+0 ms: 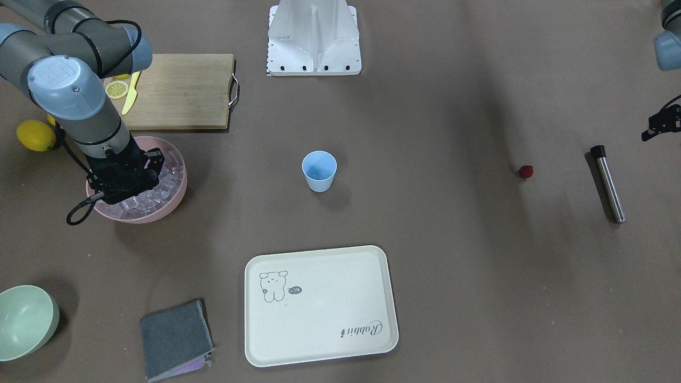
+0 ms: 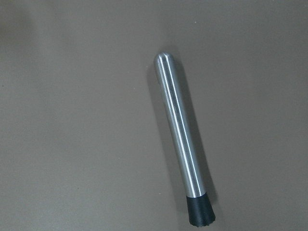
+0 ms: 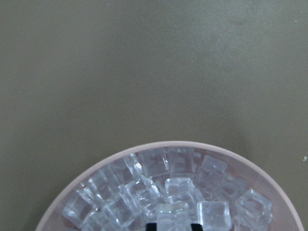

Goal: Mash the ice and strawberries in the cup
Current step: 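Lower the right gripper into the bowl and grasp another ice cube, then carry the ice cube with the right gripper over the cup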

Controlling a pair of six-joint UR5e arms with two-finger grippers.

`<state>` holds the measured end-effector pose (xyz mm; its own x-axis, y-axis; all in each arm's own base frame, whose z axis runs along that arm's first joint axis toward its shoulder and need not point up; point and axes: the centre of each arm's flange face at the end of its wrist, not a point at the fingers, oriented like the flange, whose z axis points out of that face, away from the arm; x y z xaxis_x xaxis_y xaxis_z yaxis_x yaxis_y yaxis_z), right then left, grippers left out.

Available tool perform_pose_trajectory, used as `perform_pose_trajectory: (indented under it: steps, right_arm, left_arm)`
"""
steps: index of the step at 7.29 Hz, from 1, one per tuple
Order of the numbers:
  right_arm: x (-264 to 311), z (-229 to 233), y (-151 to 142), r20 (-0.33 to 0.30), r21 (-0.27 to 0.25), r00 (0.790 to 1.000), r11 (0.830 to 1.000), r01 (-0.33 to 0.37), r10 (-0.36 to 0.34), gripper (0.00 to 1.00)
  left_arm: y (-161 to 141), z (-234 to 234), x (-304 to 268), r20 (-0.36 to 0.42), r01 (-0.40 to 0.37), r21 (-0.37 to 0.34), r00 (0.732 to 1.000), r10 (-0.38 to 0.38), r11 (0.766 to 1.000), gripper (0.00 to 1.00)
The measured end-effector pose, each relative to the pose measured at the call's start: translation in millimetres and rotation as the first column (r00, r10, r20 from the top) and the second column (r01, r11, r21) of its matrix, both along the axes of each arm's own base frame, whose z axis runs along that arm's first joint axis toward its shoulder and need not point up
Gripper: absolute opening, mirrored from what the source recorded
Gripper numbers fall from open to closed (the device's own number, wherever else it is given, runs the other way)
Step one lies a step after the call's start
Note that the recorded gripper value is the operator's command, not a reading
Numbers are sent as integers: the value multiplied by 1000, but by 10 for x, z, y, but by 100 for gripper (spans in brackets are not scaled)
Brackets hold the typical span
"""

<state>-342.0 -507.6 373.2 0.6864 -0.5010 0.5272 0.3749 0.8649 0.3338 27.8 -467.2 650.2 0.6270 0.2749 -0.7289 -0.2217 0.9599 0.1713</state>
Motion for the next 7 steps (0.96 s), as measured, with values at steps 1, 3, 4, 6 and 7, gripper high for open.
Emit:
perform_pose_trajectory:
  steps: [1,3,4,6,7]
  right_arm:
    - [36,-133,9,21,17,1000,1000,1,-1,34]
    - [-64,-496,52,73,53,997,998,15,-19,34]
    - [-171,-693,72,96,63,995,998,18,-24,34]
    - [-444,-1118,164,149,56,989,998,1,-10,34]
    - [-578,-1328,226,175,54,985,999,-5,-5,34]
  left_arm:
    - [-2,-3,0,0,0,0,1000,0,1000,98]
    - [-8,-11,1,0,1,1,1000,-1,1000,98]
    - [-10,-17,2,-1,1,2,1000,-1,1000,98]
    - [-12,-38,2,-1,1,6,1000,-1,1000,98]
    - [-10,-44,2,-1,1,7,1000,-1,1000,98]
